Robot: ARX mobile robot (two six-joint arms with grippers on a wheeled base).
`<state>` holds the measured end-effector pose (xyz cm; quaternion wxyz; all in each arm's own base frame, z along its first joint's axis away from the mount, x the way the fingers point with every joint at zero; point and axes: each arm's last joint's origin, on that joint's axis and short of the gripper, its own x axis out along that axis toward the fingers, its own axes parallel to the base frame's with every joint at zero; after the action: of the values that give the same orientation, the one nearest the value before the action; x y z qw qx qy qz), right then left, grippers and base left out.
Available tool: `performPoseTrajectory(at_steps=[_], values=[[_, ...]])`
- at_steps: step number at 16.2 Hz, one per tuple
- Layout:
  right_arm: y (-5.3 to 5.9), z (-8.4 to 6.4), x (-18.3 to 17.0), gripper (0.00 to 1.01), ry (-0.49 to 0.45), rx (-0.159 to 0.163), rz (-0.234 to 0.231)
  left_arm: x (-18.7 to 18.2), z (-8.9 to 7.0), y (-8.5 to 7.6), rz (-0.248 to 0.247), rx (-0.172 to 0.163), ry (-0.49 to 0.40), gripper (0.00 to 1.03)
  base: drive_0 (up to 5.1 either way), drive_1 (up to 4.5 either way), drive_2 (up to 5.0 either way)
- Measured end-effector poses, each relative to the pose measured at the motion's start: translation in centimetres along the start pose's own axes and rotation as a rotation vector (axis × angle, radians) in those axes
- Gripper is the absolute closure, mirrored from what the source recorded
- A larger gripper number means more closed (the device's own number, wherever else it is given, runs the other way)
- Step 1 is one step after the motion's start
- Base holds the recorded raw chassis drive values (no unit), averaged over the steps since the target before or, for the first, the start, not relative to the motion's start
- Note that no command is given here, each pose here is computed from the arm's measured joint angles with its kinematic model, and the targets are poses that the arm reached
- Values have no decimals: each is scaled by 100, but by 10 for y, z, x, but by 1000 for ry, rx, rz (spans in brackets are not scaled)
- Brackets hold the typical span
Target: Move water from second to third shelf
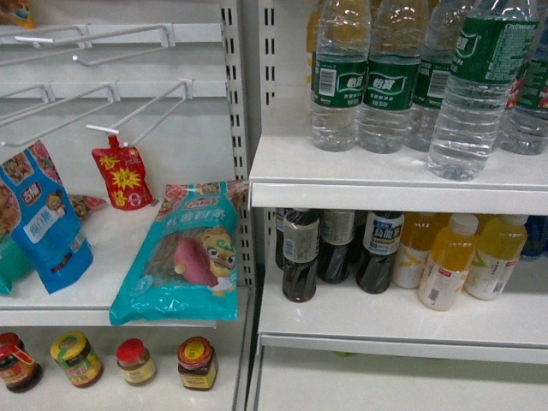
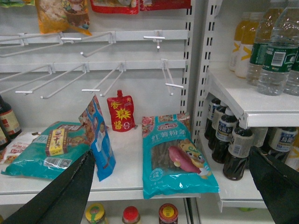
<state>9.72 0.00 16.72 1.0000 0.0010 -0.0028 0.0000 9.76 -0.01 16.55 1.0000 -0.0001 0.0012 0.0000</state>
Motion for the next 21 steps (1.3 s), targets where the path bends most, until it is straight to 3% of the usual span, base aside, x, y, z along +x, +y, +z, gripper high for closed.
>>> performPoseTrajectory(at_steps=[21], values=[[0, 0, 0, 3, 0, -4, 1, 0, 0, 0, 0, 0, 0, 5, 0, 0, 0]])
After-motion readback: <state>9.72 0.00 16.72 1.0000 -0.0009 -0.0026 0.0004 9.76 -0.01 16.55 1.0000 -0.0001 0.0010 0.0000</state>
